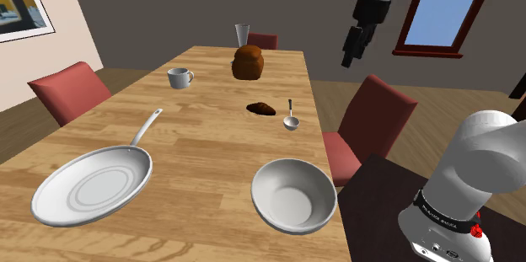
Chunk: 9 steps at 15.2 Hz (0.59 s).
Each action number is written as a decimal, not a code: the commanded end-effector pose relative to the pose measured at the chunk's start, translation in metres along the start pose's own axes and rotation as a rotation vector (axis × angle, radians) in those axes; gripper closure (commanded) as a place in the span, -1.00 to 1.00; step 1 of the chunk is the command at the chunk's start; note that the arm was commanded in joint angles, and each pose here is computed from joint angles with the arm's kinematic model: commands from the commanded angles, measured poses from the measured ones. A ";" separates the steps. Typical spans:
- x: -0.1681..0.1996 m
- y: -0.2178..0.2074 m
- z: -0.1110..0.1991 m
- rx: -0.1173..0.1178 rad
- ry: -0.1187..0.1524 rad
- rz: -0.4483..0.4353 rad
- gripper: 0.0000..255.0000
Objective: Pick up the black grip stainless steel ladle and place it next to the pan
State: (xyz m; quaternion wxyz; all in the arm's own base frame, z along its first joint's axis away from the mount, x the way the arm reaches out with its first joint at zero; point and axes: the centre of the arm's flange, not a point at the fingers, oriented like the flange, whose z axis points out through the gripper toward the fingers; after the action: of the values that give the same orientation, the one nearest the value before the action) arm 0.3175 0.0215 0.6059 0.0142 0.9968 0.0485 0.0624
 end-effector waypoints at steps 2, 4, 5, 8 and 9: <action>0.009 -0.001 0.010 0.004 -0.004 0.042 -1.00; 0.026 -0.001 0.031 0.011 -0.012 0.126 -1.00; 0.035 -0.001 0.041 0.015 -0.016 0.168 -1.00; 0.061 0.001 0.073 0.026 -0.028 0.293 -1.00; 0.069 0.003 0.083 0.030 -0.032 0.335 -1.00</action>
State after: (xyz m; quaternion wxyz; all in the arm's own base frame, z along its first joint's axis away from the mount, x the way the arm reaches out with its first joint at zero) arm 0.3837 0.0231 0.5409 -0.0070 0.9943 -0.0949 0.0486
